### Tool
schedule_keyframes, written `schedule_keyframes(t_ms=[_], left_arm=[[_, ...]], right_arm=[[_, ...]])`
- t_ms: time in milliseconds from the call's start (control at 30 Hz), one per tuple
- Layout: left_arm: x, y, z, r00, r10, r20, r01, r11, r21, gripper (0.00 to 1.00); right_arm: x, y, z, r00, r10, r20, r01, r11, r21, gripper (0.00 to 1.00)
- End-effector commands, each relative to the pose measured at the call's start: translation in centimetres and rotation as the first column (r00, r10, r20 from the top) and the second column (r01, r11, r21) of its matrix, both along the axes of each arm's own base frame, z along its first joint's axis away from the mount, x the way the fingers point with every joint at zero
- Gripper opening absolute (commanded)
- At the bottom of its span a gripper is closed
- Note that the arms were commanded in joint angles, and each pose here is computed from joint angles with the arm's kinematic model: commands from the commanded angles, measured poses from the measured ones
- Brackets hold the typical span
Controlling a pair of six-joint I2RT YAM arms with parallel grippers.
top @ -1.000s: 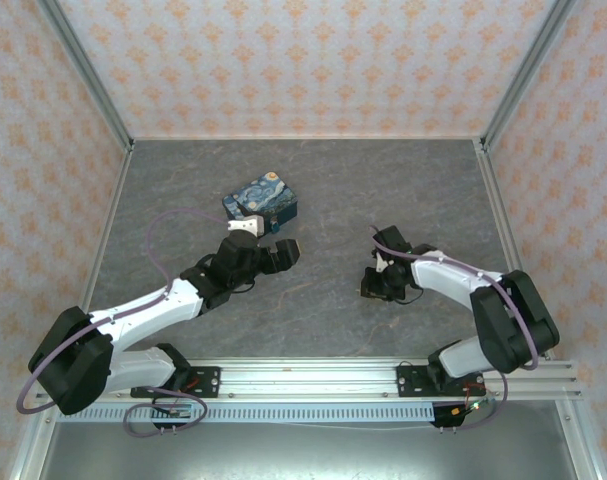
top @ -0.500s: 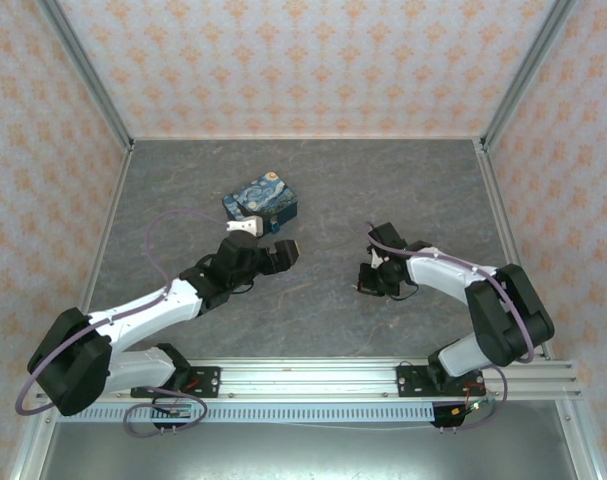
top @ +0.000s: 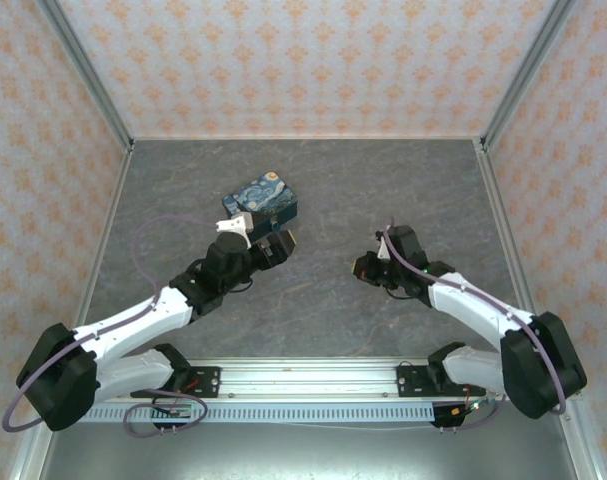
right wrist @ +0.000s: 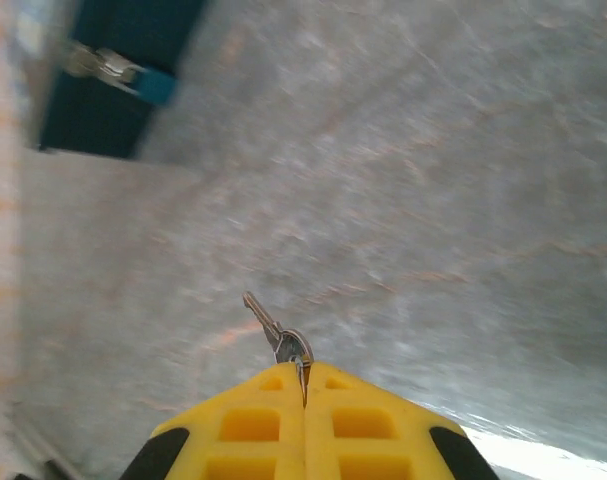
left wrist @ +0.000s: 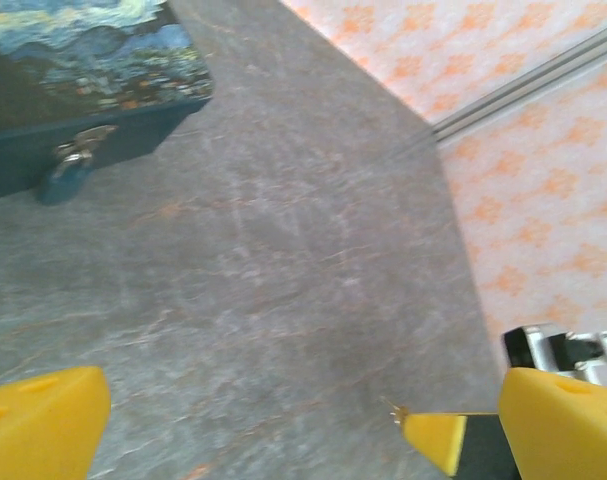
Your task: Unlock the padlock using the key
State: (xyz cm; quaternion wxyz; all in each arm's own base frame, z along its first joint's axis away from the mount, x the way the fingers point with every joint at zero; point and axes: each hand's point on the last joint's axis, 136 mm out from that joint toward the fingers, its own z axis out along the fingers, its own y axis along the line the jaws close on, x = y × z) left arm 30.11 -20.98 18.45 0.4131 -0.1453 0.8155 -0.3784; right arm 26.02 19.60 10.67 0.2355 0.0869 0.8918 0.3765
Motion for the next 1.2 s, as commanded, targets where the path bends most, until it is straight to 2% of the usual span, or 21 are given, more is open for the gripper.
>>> schedule_keyframes(t_ms=[0, 200, 400, 800, 1167], left_arm=[[0.0, -1.6, 4.4, 0.995, -0.031, 0.09, 0.046, 0.985, -0.169, 0.98], [0.4, -3.6, 9.1, 0.979, -0.077, 0.188, 0.128, 0.951, -0.28, 0.89], [0.5, -6.6, 12.0, 0.953, -0.15, 0.264, 0.225, 0.933, -0.282, 0.81], [0.8, -12.2, 11.9, 0.933, -0.251, 0.258, 0.32, 0.908, -0.272, 0.66], [1.2, -13.4, 11.5, 0.933, -0.267, 0.243, 0.329, 0.904, -0.272, 0.45]], right_arm=[[1.9, 2.2, 7.3, 0.979, -0.036, 0.203, -0.018, 0.967, 0.256, 0.0], [1.4, 2.7, 14.0, 0.931, -0.059, 0.36, -0.087, 0.922, 0.376, 0.0], [0.5, 2.9, 17.6, 0.904, -0.05, 0.425, -0.142, 0.902, 0.408, 0.0], [-0.7, 3.5, 18.0, 0.906, 0.009, 0.423, -0.196, 0.894, 0.402, 0.0], [-1.2, 3.2, 17.6, 0.908, 0.012, 0.419, -0.191, 0.902, 0.388, 0.0]])
